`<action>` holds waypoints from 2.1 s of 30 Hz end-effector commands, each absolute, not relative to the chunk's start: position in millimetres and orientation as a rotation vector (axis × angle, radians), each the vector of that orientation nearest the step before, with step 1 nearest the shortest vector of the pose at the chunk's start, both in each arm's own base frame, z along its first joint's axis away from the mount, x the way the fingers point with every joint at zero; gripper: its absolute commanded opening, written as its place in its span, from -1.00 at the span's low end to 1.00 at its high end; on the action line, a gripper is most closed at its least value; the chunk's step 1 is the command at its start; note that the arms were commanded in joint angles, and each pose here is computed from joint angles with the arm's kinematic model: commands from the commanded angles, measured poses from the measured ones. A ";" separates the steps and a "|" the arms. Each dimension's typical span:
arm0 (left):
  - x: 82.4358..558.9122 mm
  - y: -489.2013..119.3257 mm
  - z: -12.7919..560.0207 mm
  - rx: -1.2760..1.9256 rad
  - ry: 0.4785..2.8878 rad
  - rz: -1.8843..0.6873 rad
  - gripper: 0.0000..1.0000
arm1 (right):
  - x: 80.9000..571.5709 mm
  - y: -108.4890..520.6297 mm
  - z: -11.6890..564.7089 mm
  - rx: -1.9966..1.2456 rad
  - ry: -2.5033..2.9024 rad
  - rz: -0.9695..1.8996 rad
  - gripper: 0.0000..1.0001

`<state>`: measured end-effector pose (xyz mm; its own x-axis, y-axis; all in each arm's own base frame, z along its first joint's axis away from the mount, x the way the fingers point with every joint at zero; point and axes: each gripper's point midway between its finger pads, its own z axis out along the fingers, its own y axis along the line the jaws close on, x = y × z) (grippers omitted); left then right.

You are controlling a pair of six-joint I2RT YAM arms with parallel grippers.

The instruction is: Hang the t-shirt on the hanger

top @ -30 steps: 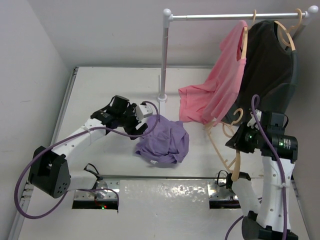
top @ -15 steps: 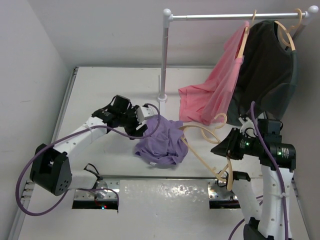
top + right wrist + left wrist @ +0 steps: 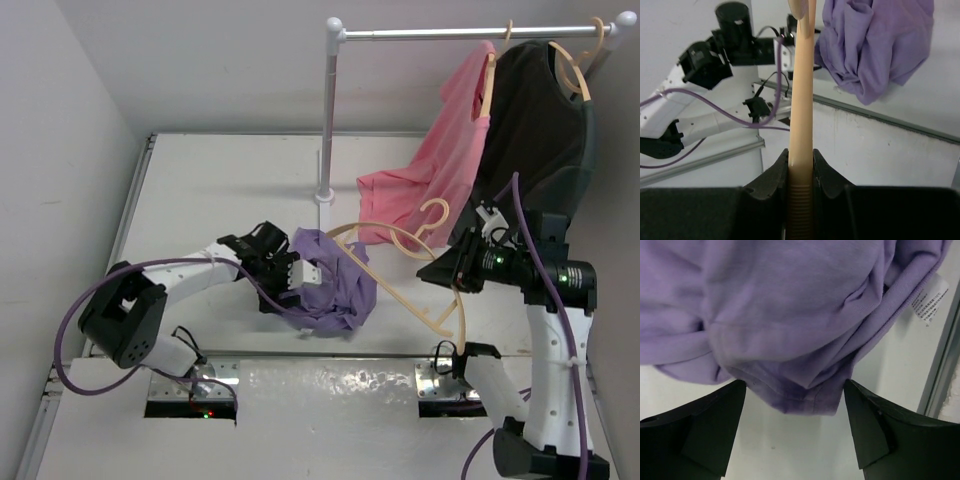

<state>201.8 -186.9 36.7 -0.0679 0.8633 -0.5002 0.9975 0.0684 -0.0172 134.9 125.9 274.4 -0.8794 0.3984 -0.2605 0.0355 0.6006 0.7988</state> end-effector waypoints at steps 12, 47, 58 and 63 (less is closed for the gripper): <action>212.2 -182.7 33.5 1.905 1.962 -0.379 0.39 | 172.8 134.5 287.7 0.126 2.413 1.139 -1.00; 357.6 -191.8 108.7 1.005 2.422 -0.607 -1.00 | 174.8 177.1 270.2 -0.455 2.342 1.064 -1.00; 358.7 -188.6 116.1 1.004 2.407 -0.574 -1.00 | 166.8 244.5 251.6 -0.575 2.307 1.113 -1.00; 359.6 -185.9 117.8 1.003 2.401 -0.555 -1.00 | 175.1 243.7 233.5 -0.628 2.396 0.949 -1.00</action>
<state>348.6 -183.8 90.8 -0.6653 0.5581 -0.4958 0.7212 0.6522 -0.2335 154.8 239.8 220.0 -0.8224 -0.2480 -0.5120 -0.5402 0.6225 0.5663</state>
